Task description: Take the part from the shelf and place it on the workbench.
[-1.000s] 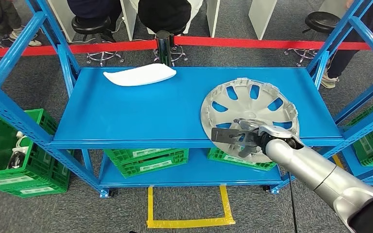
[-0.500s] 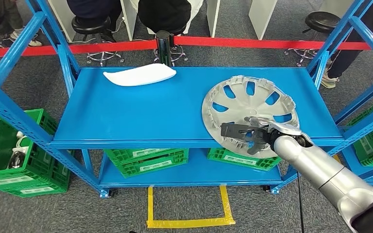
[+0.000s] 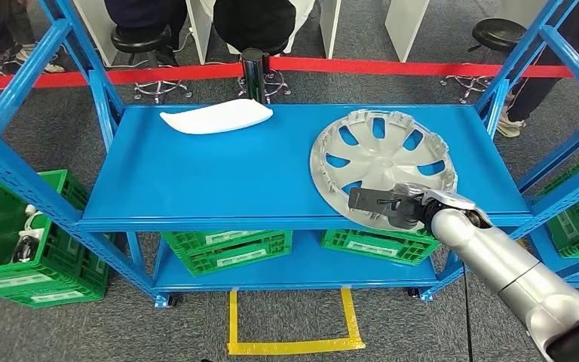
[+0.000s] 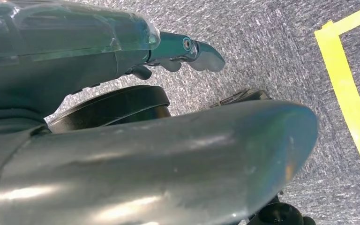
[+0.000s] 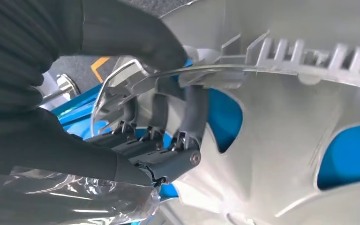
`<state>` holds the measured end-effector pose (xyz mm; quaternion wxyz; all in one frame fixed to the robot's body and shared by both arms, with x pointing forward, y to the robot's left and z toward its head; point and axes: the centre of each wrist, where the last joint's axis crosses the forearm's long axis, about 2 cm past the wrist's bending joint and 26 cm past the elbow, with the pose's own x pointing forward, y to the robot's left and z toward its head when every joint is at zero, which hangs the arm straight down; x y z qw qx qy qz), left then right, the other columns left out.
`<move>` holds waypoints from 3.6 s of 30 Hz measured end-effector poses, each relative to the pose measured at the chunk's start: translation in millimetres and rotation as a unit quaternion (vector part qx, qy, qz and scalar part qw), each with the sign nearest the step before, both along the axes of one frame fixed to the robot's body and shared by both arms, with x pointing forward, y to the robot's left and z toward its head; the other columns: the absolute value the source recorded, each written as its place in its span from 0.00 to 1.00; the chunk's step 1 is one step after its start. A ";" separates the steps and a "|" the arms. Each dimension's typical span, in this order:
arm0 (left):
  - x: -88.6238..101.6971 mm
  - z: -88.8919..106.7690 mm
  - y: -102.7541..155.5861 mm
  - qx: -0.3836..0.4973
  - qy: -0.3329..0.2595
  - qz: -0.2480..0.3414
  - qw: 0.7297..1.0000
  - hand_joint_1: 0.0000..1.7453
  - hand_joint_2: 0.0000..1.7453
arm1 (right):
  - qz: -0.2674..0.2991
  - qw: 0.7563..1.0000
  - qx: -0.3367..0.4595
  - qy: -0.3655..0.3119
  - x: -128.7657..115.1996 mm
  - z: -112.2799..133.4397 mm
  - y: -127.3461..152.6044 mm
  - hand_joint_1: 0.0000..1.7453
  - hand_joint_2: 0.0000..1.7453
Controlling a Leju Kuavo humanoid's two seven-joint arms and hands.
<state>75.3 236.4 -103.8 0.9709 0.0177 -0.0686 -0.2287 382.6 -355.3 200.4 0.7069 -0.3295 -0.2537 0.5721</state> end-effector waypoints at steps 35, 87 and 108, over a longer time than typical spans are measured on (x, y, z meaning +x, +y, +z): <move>-0.1 0.0 0.3 0.002 -0.005 0.016 1.000 0.00 0.00 | 0.049 0.884 0.275 -0.374 -16.7 37.2 27.2 1.00 1.00; -0.8 -1.0 9.7 0.017 -0.004 0.013 1.000 0.00 0.00 | 0.132 0.512 0.626 -0.573 -139.1 93.2 67.7 1.00 1.00; -0.3 -1.7 19.3 0.024 -0.022 -0.001 0.999 0.00 1.00 | 0.143 0.446 0.703 -0.535 -167.7 82.6 89.6 1.00 1.00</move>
